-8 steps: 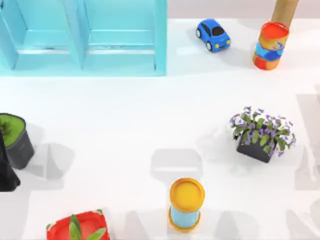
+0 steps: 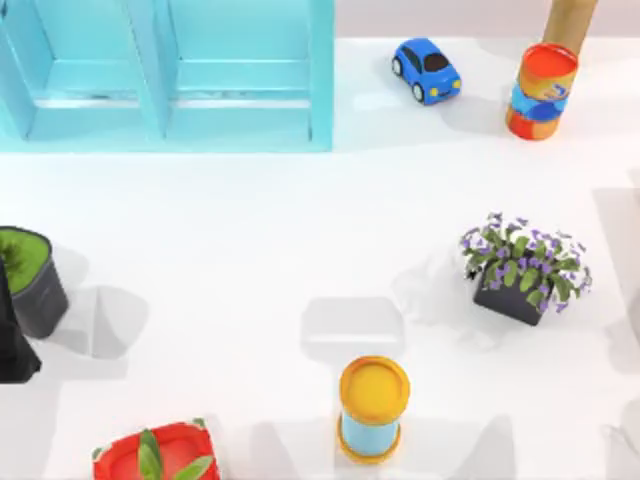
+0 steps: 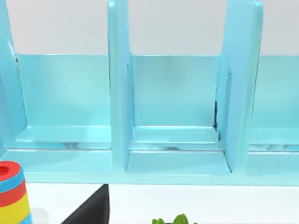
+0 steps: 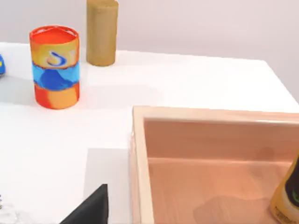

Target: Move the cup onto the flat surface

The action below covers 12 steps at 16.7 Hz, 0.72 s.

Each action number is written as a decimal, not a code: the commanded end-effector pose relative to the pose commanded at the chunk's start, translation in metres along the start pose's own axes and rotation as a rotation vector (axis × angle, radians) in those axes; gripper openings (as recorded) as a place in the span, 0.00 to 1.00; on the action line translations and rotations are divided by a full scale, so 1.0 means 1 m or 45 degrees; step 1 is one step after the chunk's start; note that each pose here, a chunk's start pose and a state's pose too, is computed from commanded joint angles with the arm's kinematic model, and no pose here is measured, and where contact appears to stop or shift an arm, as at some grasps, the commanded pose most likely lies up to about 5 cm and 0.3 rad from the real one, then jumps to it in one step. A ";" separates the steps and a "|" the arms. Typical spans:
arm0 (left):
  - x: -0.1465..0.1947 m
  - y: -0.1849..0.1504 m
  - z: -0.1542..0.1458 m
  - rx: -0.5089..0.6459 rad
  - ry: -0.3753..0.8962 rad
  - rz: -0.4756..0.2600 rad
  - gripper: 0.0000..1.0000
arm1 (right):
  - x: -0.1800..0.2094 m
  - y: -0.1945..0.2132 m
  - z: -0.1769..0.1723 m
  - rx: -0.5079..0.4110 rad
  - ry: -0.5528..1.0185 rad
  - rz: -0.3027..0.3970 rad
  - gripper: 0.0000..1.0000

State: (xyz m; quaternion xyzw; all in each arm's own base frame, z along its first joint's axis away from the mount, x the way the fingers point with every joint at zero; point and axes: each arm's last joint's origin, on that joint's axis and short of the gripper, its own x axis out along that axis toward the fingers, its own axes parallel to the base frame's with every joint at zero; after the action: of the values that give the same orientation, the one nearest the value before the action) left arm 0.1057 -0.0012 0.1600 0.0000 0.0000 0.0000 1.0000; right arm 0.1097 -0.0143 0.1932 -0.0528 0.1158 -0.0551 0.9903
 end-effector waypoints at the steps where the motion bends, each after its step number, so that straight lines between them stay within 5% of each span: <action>1: 0.000 0.000 0.000 0.000 0.000 0.000 1.00 | 0.002 -0.005 0.009 -0.032 0.103 -0.027 1.00; 6: 0.000 0.000 0.000 0.000 0.000 0.000 1.00 | 0.032 -0.040 0.042 -0.125 0.799 -0.066 1.00; 12: 0.000 0.000 0.000 0.000 0.000 0.000 1.00 | 0.074 -0.103 0.060 -0.064 1.453 0.063 1.00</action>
State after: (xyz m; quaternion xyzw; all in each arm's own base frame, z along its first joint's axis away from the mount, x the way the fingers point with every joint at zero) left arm 0.1057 -0.0012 0.1600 0.0000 0.0000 0.0000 1.0000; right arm 0.1850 -0.1191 0.2467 -0.0357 0.6348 -0.0489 0.7703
